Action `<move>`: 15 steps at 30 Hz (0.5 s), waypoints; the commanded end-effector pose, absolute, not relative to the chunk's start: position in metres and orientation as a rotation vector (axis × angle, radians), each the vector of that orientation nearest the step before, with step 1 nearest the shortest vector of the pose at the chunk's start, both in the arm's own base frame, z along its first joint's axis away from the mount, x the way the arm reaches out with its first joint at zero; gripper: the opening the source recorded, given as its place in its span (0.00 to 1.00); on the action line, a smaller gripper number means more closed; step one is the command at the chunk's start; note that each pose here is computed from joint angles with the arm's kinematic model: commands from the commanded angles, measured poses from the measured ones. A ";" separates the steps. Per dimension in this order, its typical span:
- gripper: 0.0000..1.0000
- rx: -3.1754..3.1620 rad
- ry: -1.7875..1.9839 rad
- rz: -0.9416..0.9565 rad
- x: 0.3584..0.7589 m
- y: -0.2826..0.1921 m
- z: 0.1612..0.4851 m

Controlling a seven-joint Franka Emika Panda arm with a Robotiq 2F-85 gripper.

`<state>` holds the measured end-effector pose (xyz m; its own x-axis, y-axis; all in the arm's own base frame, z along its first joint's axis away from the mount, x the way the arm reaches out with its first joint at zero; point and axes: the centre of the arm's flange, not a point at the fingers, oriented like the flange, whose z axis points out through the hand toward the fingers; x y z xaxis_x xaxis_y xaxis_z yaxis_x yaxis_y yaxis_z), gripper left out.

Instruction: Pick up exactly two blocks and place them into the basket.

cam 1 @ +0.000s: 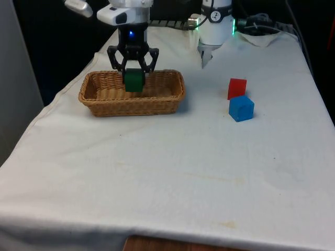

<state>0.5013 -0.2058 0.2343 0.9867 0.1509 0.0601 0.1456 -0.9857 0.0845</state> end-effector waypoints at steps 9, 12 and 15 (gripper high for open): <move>0.01 3.049 0.257 0.122 0.496 -0.208 0.216; 0.10 3.052 0.249 0.098 0.495 -0.210 0.214; 0.27 3.052 0.254 0.118 0.494 -0.208 0.214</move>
<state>0.4942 -0.2097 0.2137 0.9847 0.1648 0.0561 0.1600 -0.9837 0.0820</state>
